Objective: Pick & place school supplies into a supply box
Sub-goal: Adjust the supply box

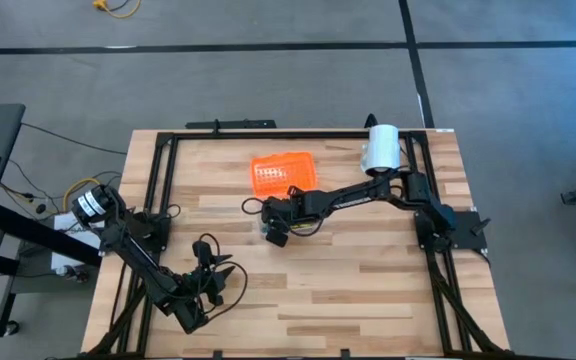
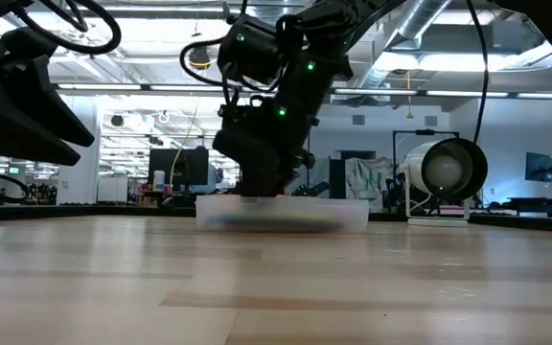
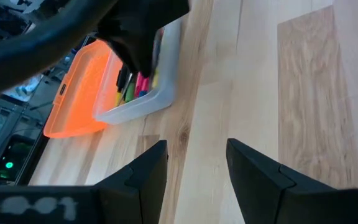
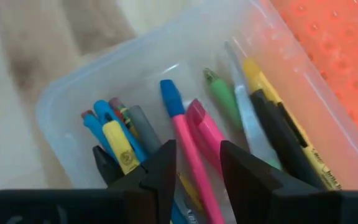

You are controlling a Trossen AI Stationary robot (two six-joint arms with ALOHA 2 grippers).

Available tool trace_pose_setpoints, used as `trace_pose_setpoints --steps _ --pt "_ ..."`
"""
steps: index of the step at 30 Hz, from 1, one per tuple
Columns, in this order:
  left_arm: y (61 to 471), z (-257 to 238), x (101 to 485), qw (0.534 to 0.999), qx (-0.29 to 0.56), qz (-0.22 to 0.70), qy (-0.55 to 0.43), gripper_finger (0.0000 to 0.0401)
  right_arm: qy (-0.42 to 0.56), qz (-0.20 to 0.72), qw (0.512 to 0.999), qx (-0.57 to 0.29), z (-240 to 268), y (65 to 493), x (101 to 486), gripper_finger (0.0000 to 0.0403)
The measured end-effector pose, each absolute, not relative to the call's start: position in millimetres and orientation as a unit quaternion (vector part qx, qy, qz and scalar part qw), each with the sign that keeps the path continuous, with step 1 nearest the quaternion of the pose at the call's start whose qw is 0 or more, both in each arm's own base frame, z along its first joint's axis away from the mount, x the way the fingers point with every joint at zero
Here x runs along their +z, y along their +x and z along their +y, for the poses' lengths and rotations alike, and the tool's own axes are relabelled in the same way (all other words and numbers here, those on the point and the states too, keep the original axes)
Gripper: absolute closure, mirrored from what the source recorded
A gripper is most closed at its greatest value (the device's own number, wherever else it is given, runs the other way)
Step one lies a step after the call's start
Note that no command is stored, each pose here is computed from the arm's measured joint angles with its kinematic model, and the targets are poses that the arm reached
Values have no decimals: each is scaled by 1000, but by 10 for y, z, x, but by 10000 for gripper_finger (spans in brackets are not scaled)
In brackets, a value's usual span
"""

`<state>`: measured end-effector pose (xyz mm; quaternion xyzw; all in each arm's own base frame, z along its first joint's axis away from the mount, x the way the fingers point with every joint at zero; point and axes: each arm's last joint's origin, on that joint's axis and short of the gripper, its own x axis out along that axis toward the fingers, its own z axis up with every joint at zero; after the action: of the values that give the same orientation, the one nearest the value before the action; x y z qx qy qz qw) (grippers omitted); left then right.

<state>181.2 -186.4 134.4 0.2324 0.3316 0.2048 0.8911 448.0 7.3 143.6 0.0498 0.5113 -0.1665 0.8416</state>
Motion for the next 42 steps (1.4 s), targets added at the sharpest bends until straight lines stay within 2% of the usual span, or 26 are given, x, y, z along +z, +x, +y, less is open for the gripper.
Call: trace_pose_setpoints --steps 11,29,42 --pt "1812 -1864 1344 891 205 332 232 244 24 542 832 -116 389 4413 1415 285" --pt "1705 -1730 1351 881 265 339 196 244 -66 565 822 29 1553 4102 1402 285" --pt "1696 -1718 1354 882 274 336 186 244 -117 553 822 64 2072 3865 1403 285"
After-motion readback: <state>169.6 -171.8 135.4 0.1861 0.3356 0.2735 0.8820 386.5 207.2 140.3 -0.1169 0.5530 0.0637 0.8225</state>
